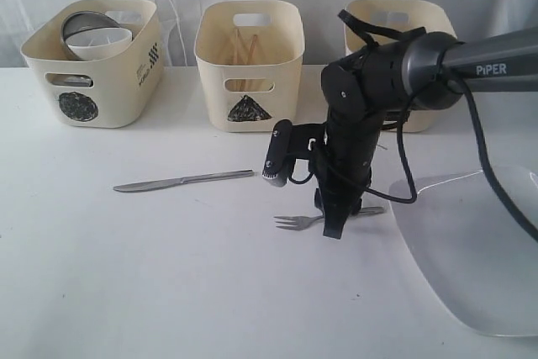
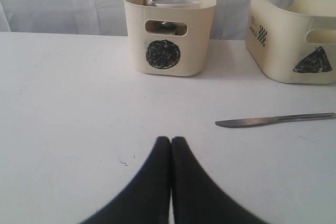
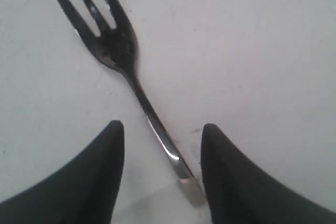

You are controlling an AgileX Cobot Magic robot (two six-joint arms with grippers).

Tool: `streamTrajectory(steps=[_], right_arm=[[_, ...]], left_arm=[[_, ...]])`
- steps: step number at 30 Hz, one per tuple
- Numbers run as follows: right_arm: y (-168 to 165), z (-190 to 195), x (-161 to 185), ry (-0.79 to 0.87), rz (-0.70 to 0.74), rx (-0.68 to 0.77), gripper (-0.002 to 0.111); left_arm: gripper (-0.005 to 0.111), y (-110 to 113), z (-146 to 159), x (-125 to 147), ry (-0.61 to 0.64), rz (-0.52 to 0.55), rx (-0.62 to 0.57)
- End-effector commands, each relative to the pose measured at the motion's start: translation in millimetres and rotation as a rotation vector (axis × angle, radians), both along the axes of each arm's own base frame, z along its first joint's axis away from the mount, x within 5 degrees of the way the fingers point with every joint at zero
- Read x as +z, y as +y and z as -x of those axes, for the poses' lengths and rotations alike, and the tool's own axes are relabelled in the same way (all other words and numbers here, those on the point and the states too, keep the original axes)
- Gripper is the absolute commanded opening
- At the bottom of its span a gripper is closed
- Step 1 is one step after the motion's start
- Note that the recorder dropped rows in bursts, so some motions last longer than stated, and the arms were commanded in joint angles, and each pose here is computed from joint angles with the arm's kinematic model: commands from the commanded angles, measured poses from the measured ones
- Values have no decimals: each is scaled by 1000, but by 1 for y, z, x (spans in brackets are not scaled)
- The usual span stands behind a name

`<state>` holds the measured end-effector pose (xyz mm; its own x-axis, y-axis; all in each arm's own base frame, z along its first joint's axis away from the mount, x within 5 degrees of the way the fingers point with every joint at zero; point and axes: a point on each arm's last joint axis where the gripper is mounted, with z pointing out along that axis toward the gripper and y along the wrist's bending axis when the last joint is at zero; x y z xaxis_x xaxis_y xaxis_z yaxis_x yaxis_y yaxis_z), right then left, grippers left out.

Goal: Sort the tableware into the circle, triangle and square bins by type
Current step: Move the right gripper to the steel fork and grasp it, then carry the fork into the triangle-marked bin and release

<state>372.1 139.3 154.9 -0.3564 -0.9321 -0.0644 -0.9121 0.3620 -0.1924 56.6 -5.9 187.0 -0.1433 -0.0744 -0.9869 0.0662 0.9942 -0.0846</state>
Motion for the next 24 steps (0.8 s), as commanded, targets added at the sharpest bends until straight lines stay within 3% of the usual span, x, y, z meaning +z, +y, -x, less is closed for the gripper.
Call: streamTrajectory(steps=[1, 14, 16, 20, 24], right_arm=[[-3, -2, -7, 11, 1, 5, 44], [-2, -3, -31, 68, 15, 2, 42], [-1, 0, -31, 97, 1, -25, 32], [3, 8, -30, 189, -60, -122, 0], [15, 9, -19, 178, -238, -347, 0]], left_arm=[[0, 0, 0, -1, 1, 4, 2], [0, 0, 0, -1, 1, 4, 2], [0, 0, 0, -1, 1, 4, 2], [0, 0, 0, -1, 1, 4, 2], [0, 0, 0, -1, 1, 4, 2]])
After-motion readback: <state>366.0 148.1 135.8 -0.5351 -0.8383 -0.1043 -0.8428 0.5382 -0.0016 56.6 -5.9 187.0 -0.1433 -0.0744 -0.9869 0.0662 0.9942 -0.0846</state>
